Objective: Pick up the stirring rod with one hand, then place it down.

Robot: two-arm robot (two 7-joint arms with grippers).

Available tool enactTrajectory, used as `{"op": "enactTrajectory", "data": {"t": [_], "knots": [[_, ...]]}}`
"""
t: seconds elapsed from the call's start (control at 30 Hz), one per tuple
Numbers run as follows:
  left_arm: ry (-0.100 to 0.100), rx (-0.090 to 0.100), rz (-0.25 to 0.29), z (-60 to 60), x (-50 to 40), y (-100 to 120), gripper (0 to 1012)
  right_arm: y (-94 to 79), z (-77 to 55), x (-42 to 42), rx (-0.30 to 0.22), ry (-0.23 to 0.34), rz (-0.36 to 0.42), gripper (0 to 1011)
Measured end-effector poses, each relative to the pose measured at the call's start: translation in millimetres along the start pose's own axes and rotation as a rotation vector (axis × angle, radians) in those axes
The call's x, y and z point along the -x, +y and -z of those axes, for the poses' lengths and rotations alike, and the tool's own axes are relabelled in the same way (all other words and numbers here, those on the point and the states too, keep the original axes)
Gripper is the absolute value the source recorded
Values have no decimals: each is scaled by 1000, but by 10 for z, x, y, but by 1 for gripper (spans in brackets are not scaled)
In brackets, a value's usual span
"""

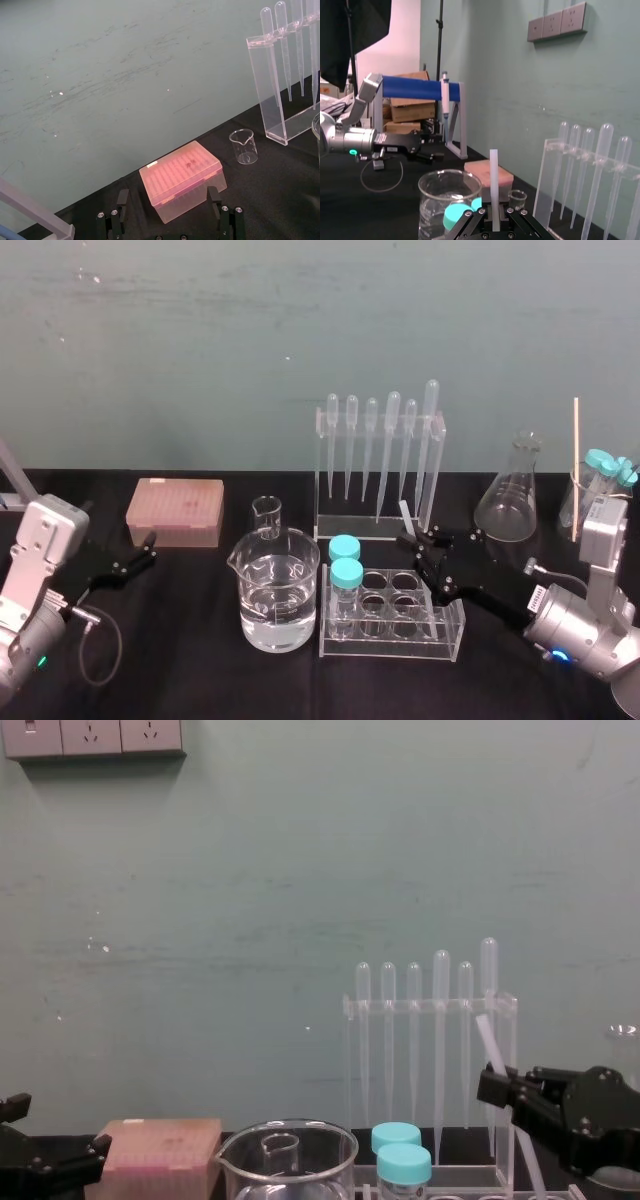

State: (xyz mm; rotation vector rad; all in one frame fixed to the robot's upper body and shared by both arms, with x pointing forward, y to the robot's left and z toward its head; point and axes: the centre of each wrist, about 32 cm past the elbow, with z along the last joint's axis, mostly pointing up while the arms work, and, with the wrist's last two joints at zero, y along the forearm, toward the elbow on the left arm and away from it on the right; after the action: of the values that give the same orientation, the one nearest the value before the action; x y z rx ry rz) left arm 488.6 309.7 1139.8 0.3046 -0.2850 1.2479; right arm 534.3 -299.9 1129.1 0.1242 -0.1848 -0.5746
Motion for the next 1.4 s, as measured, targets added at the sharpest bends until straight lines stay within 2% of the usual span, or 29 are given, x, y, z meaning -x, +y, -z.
{"op": "enactTrajectory", "data": {"t": [0.47, 0.97, 1.27, 1.37, 1.4], "knots": [[0, 0, 0, 0, 0, 0, 1000, 4, 69, -16, 54, 15, 8, 70], [0, 0, 0, 0, 0, 0, 1000, 1, 67, -16, 53, 15, 10, 69], [0, 0, 0, 0, 0, 0, 1000, 2, 67, -16, 51, 15, 10, 296], [0, 0, 0, 0, 0, 0, 1000, 2, 67, -16, 51, 15, 9, 436], [0, 0, 0, 0, 0, 0, 1000, 2, 67, -16, 51, 15, 9, 436]]}}
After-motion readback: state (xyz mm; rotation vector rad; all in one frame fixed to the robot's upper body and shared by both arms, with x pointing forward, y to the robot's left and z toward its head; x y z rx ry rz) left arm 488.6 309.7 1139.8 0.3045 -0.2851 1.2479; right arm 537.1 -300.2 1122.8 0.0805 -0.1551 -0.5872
